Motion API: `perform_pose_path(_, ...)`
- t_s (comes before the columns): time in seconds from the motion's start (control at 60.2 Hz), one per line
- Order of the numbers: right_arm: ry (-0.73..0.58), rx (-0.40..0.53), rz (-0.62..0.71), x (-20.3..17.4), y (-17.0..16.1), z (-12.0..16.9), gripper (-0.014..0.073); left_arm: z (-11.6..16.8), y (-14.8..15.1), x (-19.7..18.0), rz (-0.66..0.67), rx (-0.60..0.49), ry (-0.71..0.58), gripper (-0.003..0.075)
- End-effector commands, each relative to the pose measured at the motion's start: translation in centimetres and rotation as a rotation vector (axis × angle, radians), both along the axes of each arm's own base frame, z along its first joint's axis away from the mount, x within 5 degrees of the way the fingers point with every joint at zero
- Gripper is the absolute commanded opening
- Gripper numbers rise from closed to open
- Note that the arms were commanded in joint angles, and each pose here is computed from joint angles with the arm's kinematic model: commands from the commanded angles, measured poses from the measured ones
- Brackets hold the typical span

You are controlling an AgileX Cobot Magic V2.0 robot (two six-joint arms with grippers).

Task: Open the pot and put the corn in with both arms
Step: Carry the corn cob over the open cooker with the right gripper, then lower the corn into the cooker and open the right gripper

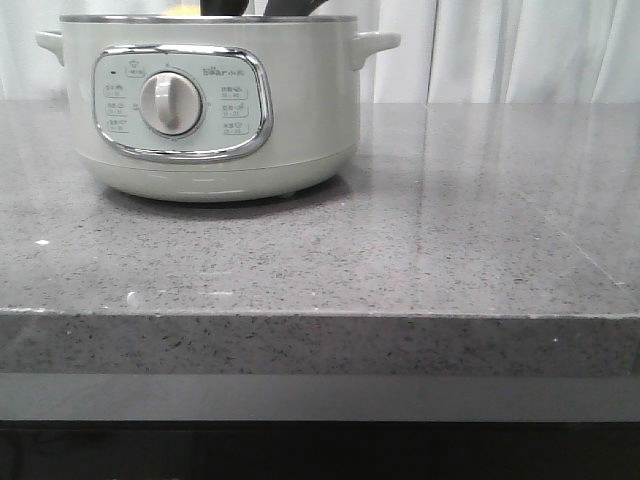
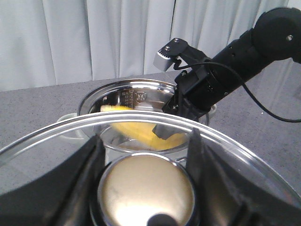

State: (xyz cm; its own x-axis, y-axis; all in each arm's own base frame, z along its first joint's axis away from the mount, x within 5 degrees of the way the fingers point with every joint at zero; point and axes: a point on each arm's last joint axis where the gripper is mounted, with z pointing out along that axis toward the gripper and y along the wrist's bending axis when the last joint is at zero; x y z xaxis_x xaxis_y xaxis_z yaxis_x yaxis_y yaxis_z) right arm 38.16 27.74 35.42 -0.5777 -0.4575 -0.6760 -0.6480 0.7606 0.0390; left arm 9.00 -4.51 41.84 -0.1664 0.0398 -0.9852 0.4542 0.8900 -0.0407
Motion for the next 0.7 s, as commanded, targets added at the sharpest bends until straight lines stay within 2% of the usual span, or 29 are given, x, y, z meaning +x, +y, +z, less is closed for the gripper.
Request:
perform_pose_path(0.0, -0.134, 0.082, -0.003, -1.0, -1.0, 4.5, 0.0489, 2.6, 0.4, -0.3, 0.028, -0.101, -0.163, 0.0189)
perform_pose_path(0.15, -0.142, 0.087, -0.003, -1.0, -1.1, 4.8, 0.0489, 2.6, 0.4, -0.3, 0.028, -0.101, -0.163, 0.0189)
perform_pose_path(0.299, -0.170, 0.115, 0.000, -2.1, -1.7, 6.9, 0.0489, 2.6, 0.4, -0.3, 0.028, -0.101, -0.163, 0.0189)
perform_pose_path(0.482, -0.226, 0.156, 0.001, -5.6, -4.3, 11.5, 0.0489, 2.6, 0.4, -0.3, 0.028, -0.101, -0.163, 0.0189)
perform_pose_path(0.582, -0.263, 0.177, -0.006, -8.0, -6.0, 12.9, 0.0489, 2.6, 0.4, -0.3, 0.028, -0.101, -0.163, 0.0189)
perform_pose_path(0.681, -0.294, 0.198, -0.015, -10.0, -7.5, 13.1, 0.0489, 2.6, 0.4, -0.3, 0.028, -0.101, -0.163, 0.0189)
